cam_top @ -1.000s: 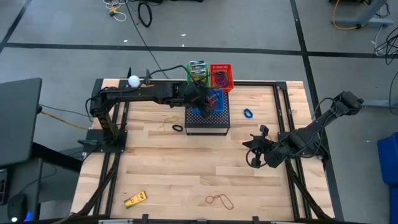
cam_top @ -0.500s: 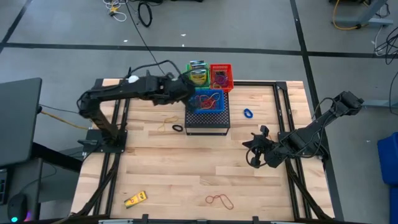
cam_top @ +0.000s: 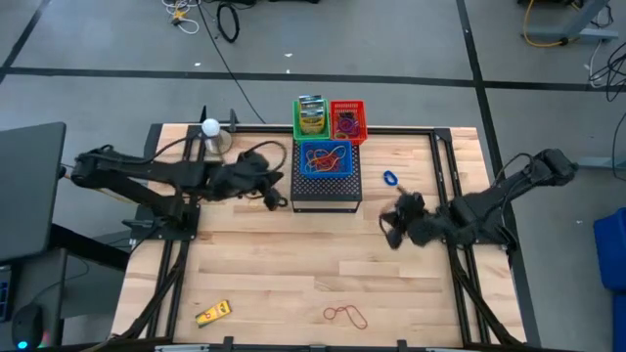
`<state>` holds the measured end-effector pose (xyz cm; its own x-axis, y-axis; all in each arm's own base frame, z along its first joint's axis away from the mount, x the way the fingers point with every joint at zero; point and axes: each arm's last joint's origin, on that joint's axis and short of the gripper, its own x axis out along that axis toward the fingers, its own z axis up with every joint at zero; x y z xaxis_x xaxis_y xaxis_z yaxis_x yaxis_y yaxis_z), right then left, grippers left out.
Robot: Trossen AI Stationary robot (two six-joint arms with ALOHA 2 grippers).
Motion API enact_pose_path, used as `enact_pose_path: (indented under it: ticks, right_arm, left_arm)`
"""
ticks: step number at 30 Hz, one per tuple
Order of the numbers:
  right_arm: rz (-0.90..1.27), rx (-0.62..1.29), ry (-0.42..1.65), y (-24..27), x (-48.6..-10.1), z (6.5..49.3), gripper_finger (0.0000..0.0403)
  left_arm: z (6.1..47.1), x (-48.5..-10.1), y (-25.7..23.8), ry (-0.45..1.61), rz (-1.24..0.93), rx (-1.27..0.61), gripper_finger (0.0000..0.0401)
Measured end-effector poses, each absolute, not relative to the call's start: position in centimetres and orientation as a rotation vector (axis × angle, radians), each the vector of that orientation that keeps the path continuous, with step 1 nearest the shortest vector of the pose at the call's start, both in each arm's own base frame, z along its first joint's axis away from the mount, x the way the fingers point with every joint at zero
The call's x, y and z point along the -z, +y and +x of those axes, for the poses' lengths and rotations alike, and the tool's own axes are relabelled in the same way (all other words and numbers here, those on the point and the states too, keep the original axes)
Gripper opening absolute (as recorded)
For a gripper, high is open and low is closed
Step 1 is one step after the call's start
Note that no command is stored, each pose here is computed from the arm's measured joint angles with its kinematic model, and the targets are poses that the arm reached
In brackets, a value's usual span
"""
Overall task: Pick & Place Office Desk Supplies
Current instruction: Put the blue spring keychain into the red bin on the shelf
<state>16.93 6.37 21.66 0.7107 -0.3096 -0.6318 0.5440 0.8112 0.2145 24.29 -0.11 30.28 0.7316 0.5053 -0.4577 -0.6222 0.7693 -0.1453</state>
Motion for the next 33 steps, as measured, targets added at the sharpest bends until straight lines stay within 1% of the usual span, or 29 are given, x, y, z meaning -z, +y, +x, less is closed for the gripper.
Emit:
enact_pose_path:
  ticks: [6,10,15,19,22,27,33]
  right_arm:
    - [0.634,0.783,0.602,1.3,-23.8,17.2,0.0007]
    - [0.761,0.897,0.613,-2.4,-24.5,17.1,0.0007]
    - [0.938,1.027,0.628,-6.6,-22.9,15.8,0.0007]
    - [1.069,1.062,0.680,-8.8,-20.9,14.3,0.0008]
    - [1.067,1.067,0.716,-9.5,-20.1,14.0,0.0021]
    - [1.028,1.060,0.758,-10.4,-19.4,14.3,0.0065]
    - [0.920,1.038,0.904,-12.0,-17.6,14.7,0.0116]
  left_arm:
    - [21.8,-26.1,0.0,0.284,-0.353,-0.538,0.0005]
    - [20.6,-23.9,0.2,0.213,-0.405,-0.417,0.0006]
    - [19.5,-22.3,0.7,0.124,-0.437,-0.340,0.0006]
    - [19.1,-21.7,1.0,0.063,-0.428,-0.292,0.0006]
    - [18.9,-21.4,1.2,0.058,-0.414,-0.247,0.0006]
    - [18.9,-21.2,1.7,0.071,-0.423,-0.190,0.0006]
    - [18.9,-21.2,2.1,0.067,-0.415,-0.231,0.0007]
